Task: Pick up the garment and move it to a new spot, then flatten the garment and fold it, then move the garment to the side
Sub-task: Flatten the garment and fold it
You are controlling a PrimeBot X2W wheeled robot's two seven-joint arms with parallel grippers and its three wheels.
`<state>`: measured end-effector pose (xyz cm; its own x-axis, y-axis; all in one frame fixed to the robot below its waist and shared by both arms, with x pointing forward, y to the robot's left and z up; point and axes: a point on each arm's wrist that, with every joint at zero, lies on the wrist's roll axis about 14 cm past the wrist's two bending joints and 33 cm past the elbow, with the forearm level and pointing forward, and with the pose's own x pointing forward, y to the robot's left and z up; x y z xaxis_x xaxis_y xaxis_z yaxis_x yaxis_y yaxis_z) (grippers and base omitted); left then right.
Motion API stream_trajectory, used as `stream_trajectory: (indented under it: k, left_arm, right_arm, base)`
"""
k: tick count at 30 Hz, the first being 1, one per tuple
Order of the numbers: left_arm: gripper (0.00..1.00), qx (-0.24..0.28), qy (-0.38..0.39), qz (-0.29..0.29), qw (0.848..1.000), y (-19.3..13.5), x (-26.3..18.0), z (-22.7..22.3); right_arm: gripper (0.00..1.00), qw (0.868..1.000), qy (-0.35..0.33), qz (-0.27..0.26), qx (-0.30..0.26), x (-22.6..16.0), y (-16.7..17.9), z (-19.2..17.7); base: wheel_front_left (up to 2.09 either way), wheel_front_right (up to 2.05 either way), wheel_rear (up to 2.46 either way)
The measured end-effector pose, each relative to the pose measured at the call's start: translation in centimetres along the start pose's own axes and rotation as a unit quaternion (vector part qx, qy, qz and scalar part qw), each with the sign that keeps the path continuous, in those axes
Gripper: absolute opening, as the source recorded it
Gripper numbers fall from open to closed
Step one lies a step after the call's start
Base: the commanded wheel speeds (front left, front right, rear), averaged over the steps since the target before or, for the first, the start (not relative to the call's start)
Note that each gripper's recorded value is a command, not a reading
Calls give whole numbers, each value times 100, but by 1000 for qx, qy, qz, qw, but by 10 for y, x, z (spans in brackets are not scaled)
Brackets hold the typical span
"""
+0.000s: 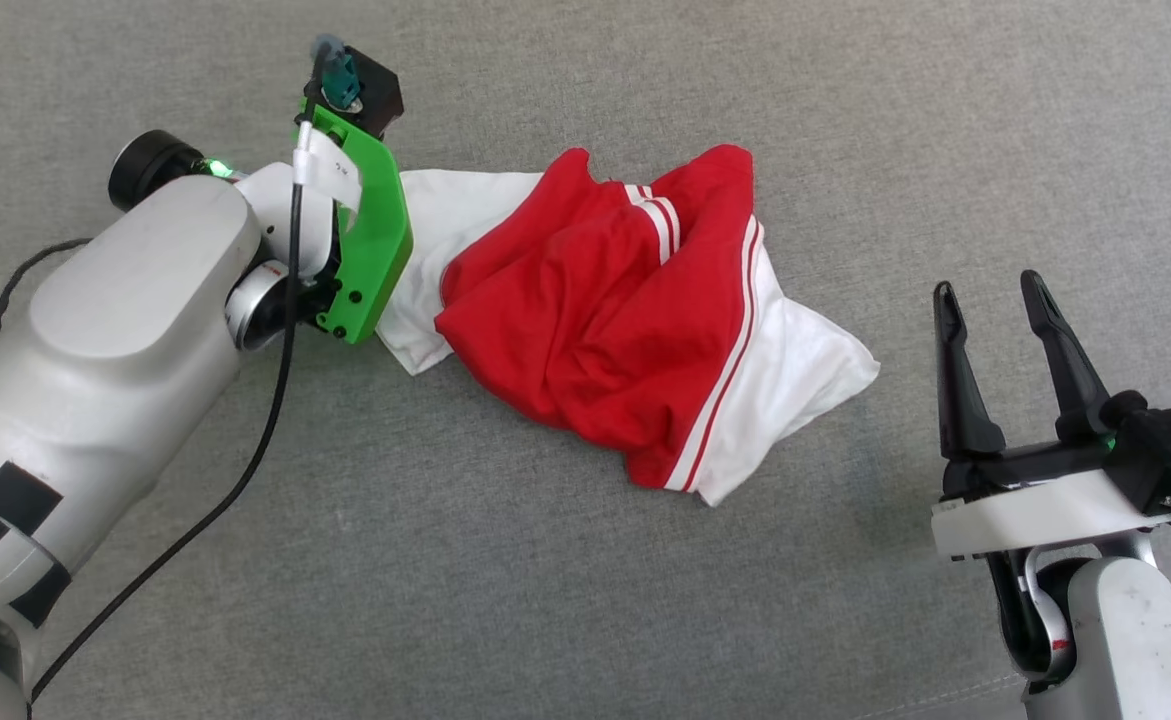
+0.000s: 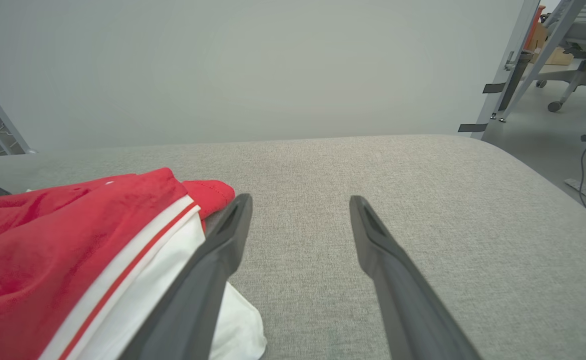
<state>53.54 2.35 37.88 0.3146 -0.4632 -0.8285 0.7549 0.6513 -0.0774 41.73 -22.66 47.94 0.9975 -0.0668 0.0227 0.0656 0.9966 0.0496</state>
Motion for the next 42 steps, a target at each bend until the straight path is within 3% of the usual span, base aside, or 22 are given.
stream_trajectory:
  k: [9, 17, 21, 28, 29, 30, 37, 42]
  left_arm:
    - [0, -48, -64, 63, 995, 35, -70, -10]
    - [0, -130, -39, 165, 977, 94, -128, -89]
    - [0, -169, -24, 196, 966, 110, -129, -123]
    - [0, -207, -10, 192, 959, 105, -100, -153]
    - [79, -207, -20, 195, 958, 106, -100, -150]
    - [100, -209, -41, 206, 955, 109, -101, -145]
    - [100, -159, -153, 229, 948, 100, -113, -110]
    - [100, -124, -289, 282, 906, 104, -160, -76]
  right_arm:
    - [100, 1000, -10, 13, 0, -20, 10, 12]
    - [100, 998, -29, 51, 0, -13, 35, 23]
    - [100, 998, -19, 51, -4, -12, 35, 16]
    - [100, 999, -6, 35, -14, -17, 23, 8]
    - [100, 999, -6, 33, -16, -17, 22, 9]
    - [100, 999, -6, 31, -18, -18, 20, 9]
    - [100, 999, -20, 26, -39, -27, 15, 21]
    - [100, 996, -62, 36, -54, -24, 20, 49]
  base:
    - [0, 0, 0]
    - [0, 0, 0]
    - [0, 0, 0]
    - [0, 0, 0]
    - [0, 0, 0]
    - [0, 0, 0]
    - [0, 0, 0]
    - [0, 0, 0]
